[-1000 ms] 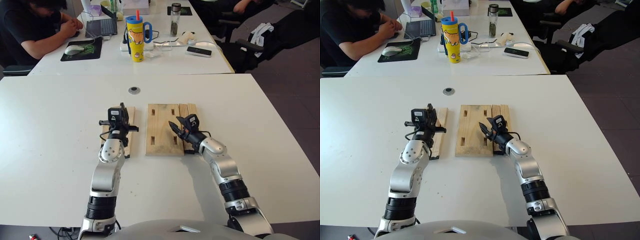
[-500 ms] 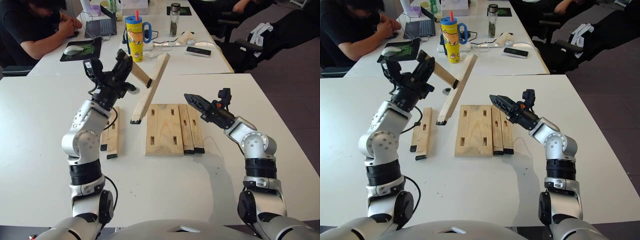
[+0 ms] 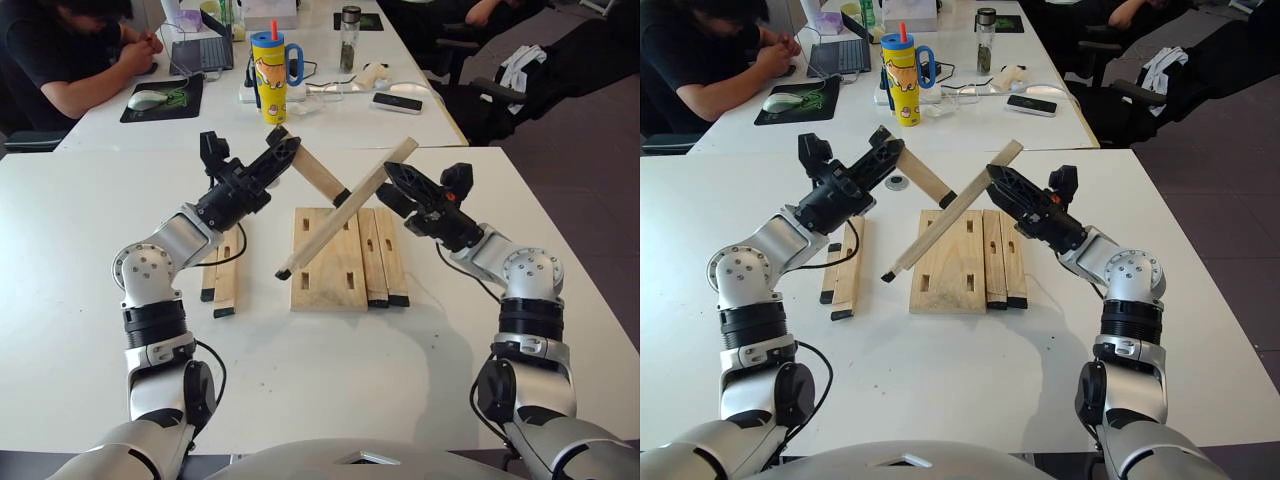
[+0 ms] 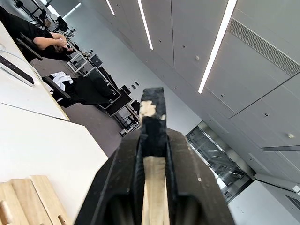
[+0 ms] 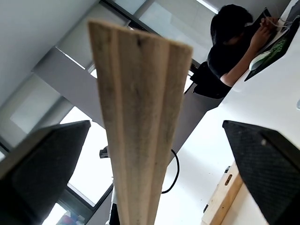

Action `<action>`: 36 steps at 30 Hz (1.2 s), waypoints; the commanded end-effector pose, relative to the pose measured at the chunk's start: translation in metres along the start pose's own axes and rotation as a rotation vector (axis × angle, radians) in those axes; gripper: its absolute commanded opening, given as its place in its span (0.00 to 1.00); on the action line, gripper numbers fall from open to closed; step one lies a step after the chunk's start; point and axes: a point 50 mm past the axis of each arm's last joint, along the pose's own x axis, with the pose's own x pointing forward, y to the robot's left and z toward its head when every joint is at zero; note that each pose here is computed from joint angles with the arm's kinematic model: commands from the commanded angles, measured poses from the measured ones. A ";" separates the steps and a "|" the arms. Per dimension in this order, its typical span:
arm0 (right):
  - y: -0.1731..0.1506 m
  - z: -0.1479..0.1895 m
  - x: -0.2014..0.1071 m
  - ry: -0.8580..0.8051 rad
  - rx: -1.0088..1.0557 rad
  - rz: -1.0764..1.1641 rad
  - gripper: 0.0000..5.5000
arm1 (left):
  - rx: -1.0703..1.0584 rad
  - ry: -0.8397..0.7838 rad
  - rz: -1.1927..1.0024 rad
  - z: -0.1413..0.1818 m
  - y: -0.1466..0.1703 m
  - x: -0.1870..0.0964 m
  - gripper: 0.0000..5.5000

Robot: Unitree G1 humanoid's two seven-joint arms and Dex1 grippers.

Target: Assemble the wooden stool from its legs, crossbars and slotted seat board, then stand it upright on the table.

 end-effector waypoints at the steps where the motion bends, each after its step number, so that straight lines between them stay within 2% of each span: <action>1: 0.007 0.003 0.005 0.015 -0.012 0.034 0.91 | -0.037 0.007 -0.032 -0.002 -0.002 0.003 0.07; 21: 0.010 0.004 -0.003 0.059 -0.025 0.057 0.38 | -0.060 -0.003 -0.001 -0.010 -0.002 -0.003 0.07; 26: 0.010 0.005 -0.003 0.062 -0.031 0.053 0.38 | -0.047 -0.005 -0.001 -0.011 -0.003 -0.003 0.07; 27: 0.010 0.005 -0.003 0.063 -0.031 0.054 0.38 | -0.039 0.000 0.009 -0.011 -0.002 -0.004 0.14; 36: 0.009 0.007 -0.007 0.073 -0.031 0.047 0.37 | -0.066 -0.060 -0.053 0.002 -0.010 -0.010 0.37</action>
